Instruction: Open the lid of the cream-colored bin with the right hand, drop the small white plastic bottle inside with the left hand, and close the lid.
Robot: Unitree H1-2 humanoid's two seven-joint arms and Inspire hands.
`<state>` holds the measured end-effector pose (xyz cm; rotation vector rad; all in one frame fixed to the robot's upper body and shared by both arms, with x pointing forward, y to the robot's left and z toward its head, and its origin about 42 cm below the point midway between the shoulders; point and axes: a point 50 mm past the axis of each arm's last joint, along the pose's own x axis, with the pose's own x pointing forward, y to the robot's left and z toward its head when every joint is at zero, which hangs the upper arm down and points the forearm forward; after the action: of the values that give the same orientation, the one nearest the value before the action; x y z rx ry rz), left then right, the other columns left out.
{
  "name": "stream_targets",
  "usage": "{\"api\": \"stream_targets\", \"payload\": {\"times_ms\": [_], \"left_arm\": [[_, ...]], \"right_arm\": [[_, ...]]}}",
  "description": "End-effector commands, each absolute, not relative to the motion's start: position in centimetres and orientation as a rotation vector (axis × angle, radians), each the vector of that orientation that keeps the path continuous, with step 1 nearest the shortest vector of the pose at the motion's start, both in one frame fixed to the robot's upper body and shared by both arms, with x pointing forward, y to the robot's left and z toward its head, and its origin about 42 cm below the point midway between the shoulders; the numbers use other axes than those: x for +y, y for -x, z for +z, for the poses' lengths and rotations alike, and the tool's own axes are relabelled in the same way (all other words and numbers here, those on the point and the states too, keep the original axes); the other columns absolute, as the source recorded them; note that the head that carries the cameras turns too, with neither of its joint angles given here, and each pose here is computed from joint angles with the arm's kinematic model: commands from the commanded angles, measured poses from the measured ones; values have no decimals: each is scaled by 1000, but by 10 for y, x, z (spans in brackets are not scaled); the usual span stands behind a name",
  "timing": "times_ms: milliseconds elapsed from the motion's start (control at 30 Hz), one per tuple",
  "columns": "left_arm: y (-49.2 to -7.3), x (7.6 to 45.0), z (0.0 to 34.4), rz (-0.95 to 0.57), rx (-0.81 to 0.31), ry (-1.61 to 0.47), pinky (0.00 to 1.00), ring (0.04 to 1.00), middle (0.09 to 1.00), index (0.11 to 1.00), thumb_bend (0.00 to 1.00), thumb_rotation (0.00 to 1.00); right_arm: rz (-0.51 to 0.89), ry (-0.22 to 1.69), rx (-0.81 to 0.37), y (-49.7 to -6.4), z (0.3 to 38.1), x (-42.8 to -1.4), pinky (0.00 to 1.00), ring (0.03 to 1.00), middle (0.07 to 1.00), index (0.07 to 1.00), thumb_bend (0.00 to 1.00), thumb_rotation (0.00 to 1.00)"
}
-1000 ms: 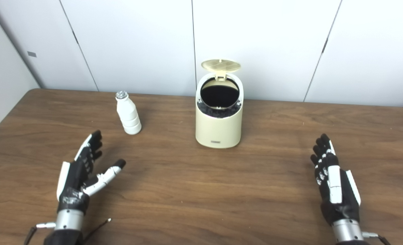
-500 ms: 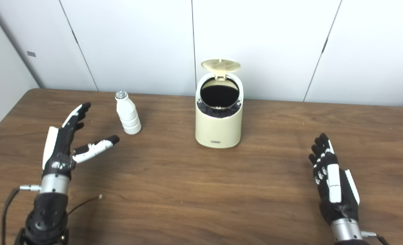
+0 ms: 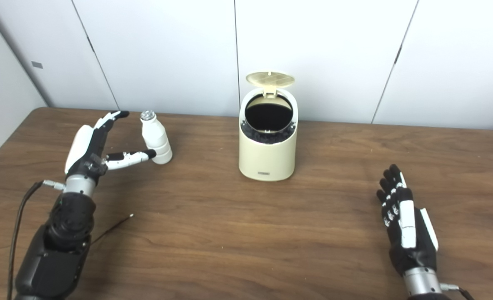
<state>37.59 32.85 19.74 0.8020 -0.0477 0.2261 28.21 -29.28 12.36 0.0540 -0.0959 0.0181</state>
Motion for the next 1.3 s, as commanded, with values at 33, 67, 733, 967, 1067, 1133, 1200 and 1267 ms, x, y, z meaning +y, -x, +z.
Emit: {"api": "stream_targets", "payload": {"times_ms": [33,67,733,967,1067,1133,1200,1267], "left_arm": [[-392,332,221,246,-139,-900,999,991,947,851,944,326],[-394,331,221,245,-137,-913,1000,991,945,848,940,319],[-409,331,216,212,-74,-773,739,840,864,853,938,260],[-412,326,215,194,-86,-768,711,806,845,848,934,219],[-413,324,213,183,-88,-773,695,787,834,840,937,192],[-413,323,212,178,-86,-772,692,782,830,838,940,187],[-414,321,212,170,-83,-768,692,783,830,839,941,186],[-414,320,212,165,-81,-766,699,790,837,841,940,189]], "right_arm": [[27,-58,-156,-286,138,-287,1000,1000,998,988,650,957],[27,-60,-157,-285,138,-287,1000,1000,999,987,645,952],[35,-32,-153,-282,139,-283,1000,1000,993,998,608,981],[35,-58,-147,-282,140,-280,1000,1000,991,990,612,977],[34,-70,-142,-283,140,-279,1000,1000,991,990,622,968],[30,-72,-139,-283,139,-278,1000,1000,989,988,625,968],[29,-71,-136,-283,139,-277,1000,1000,986,990,623,971],[31,-70,-135,-282,139,-277,1000,1000,987,994,623,980]]}}
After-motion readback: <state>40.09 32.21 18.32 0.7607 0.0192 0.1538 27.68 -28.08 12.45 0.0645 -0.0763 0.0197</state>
